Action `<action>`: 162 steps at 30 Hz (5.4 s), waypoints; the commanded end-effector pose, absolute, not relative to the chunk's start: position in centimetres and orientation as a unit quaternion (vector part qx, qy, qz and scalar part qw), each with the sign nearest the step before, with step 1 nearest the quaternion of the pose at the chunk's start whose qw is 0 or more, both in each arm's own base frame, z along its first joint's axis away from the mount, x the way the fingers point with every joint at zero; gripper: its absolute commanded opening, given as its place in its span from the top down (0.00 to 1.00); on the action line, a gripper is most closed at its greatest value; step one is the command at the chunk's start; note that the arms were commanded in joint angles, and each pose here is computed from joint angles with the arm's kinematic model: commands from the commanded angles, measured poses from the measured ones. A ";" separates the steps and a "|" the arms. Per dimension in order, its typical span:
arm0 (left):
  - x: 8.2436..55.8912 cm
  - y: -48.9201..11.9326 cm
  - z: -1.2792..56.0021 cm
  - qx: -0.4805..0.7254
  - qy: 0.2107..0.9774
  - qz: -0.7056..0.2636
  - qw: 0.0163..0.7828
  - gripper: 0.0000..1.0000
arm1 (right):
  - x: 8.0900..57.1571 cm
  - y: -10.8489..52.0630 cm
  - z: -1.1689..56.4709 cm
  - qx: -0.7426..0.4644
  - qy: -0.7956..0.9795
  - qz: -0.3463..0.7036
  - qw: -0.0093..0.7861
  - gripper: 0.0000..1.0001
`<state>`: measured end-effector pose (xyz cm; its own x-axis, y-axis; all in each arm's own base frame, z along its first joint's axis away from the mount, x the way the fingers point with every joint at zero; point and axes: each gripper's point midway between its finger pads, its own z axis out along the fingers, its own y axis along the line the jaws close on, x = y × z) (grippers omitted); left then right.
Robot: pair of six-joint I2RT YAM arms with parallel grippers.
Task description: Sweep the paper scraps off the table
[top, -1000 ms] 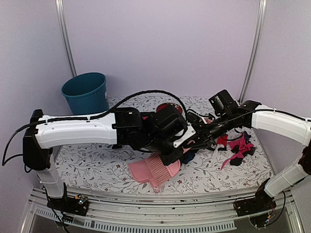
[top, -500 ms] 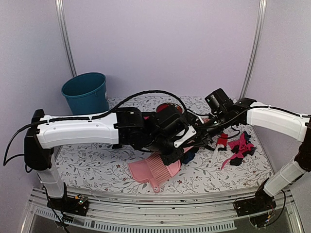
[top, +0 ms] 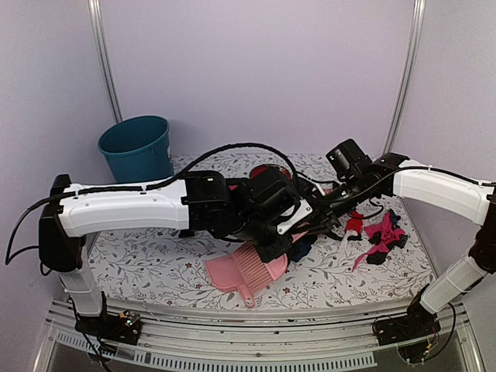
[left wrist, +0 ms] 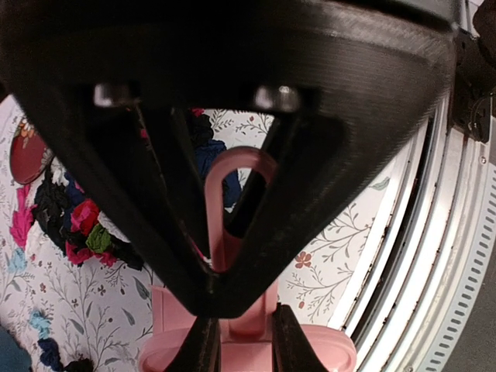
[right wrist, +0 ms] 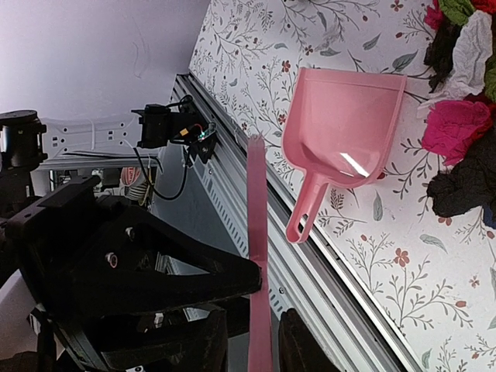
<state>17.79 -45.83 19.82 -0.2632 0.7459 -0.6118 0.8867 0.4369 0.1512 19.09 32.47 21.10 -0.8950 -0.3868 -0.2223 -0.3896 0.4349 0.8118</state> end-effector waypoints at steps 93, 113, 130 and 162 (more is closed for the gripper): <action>14.5 -31.1 3.2 0.305 0.938 -0.034 0.164 0.54 | 26.4 21.6 22.9 -0.062 0.907 0.359 0.210 0.98; 16.5 -31.0 6.1 0.263 0.917 -0.124 0.274 0.34 | 25.5 20.8 23.3 -0.052 0.907 0.356 0.218 0.98; 16.0 -30.4 3.5 0.276 0.914 -0.124 0.268 0.44 | 26.3 21.5 24.4 -0.050 0.905 0.365 0.215 0.98; 16.2 -29.0 5.6 0.280 0.925 -0.073 0.246 0.74 | 26.2 20.3 25.1 -0.037 0.910 0.341 0.231 0.98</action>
<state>16.28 -28.96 3.18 -0.7251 0.4833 -0.4906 0.5508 0.8346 0.0082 25.04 20.68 22.01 -0.9221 0.0857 -0.3773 -0.1915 0.7462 0.6376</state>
